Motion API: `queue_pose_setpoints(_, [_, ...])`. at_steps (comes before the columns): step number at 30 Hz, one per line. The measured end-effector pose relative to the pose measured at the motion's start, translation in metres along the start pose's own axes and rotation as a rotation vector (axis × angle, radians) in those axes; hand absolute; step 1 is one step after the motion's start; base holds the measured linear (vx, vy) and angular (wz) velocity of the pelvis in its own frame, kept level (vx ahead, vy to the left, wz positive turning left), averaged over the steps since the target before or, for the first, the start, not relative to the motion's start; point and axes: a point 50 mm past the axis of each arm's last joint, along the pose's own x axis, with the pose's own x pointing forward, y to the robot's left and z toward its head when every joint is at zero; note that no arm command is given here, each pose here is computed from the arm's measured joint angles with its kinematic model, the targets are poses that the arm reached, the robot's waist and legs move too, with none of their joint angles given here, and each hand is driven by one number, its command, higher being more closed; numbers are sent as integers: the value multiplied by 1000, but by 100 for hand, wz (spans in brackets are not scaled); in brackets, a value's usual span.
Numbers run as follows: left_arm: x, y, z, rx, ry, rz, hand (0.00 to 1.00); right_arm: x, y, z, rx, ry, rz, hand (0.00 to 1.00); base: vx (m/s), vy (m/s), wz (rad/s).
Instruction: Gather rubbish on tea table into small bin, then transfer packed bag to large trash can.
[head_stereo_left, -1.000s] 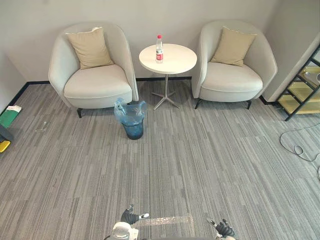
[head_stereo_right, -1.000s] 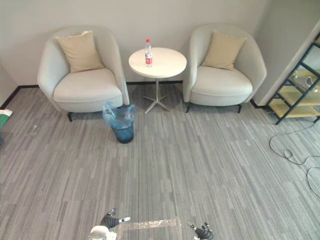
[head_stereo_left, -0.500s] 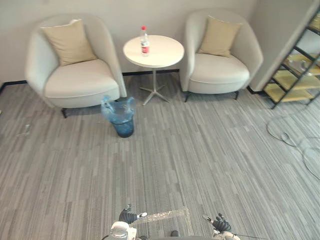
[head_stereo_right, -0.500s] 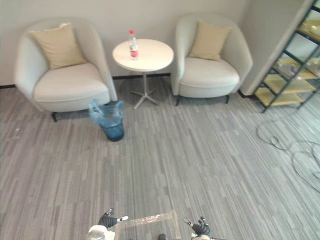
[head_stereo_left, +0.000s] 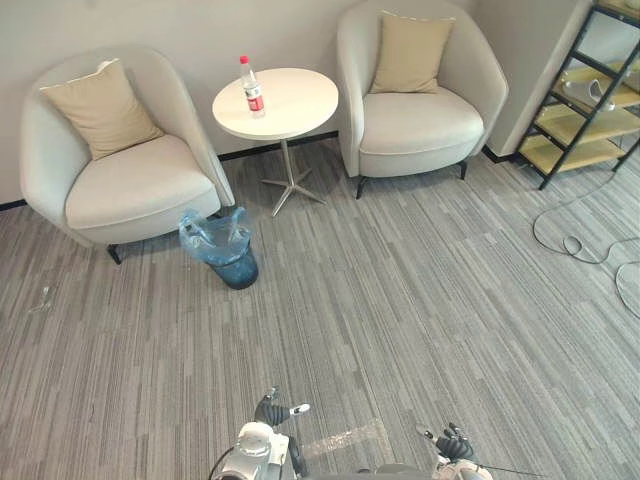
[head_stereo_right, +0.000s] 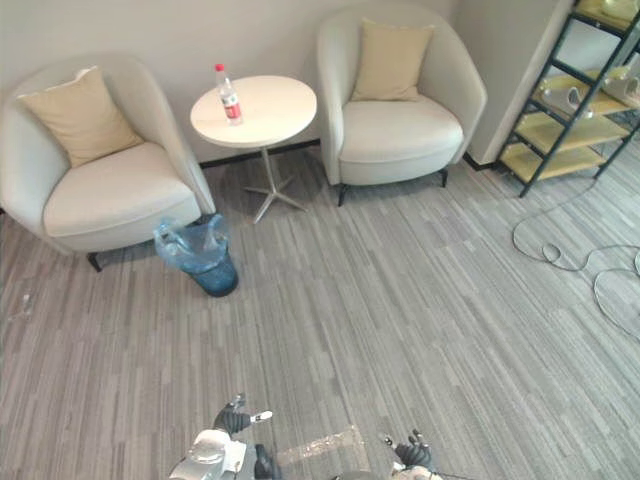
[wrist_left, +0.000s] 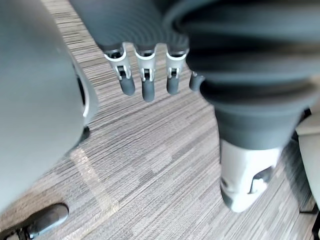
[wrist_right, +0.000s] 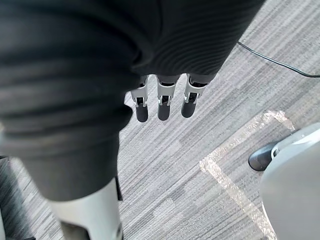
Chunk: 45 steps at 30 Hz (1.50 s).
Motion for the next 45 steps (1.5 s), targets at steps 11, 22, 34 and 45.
queue_pose_setpoints(11, [0, 2, -4, 35, 19, -12, 0, 0, 12, -1, -19, 5, 46, 0, 402, 197, -7])
queue_pose_setpoints(22, [3, 0, 1, 43, 16, -20, 0, 3, 19, 17, -17, -69, 76, 0, 468, -156, 58])
queue_pose_setpoints(34, [-1, -16, 11, -40, -41, -31, 0, -1, 17, 12, 15, -61, 74, 0, 378, -155, 14])
queue_pose_setpoints(45, [1, -6, 4, 94, -15, -48, 0, 1, 32, 12, -38, -46, 119, 0, 408, 187, -25])
